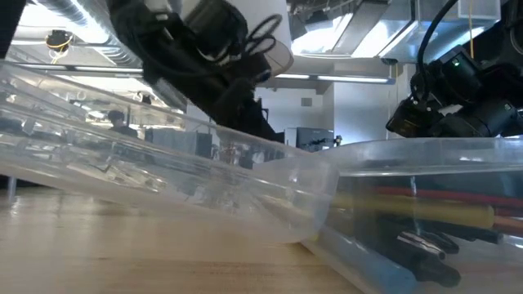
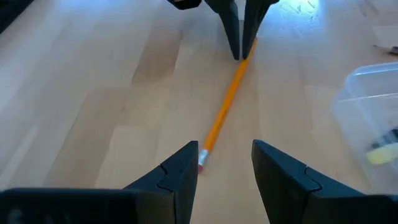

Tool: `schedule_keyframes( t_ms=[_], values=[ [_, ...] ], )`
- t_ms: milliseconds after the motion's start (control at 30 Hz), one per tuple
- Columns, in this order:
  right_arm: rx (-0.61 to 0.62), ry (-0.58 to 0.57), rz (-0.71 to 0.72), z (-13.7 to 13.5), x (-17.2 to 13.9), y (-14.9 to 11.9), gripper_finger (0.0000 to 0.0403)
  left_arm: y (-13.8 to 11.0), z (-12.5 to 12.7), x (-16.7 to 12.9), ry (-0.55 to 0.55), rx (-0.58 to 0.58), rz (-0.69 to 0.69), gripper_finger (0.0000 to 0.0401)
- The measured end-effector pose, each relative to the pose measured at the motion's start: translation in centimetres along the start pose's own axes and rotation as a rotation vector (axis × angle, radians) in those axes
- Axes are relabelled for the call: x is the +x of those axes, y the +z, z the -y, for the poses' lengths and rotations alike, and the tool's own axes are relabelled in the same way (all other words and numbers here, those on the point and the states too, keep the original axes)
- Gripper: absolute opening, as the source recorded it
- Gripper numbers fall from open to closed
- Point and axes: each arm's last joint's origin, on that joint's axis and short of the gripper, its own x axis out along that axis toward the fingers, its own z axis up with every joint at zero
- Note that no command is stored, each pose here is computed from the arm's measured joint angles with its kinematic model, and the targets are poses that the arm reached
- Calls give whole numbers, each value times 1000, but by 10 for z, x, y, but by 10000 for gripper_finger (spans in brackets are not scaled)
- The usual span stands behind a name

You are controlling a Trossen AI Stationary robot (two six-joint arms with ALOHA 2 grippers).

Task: Pick & place school supplies into a supply box
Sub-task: Put the orange pencil into the transparent supply box

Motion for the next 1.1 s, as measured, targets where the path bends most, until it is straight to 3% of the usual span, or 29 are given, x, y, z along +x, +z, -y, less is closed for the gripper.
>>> schedule_keyframes(
  t_ms=[400,567,800,1100],
  values=[
    [45,-1,-2,0,0,0,42,-27,-45,41,-169,32,46,143],
    [50,-1,-2,0,0,0,42,-46,-50,55,-235,39,31,143],
    [51,-1,-2,0,0,0,42,-54,-51,63,-243,86,36,140],
    [51,-4,-1,0,0,0,42,-58,-49,64,-252,188,19,55]
  ],
)
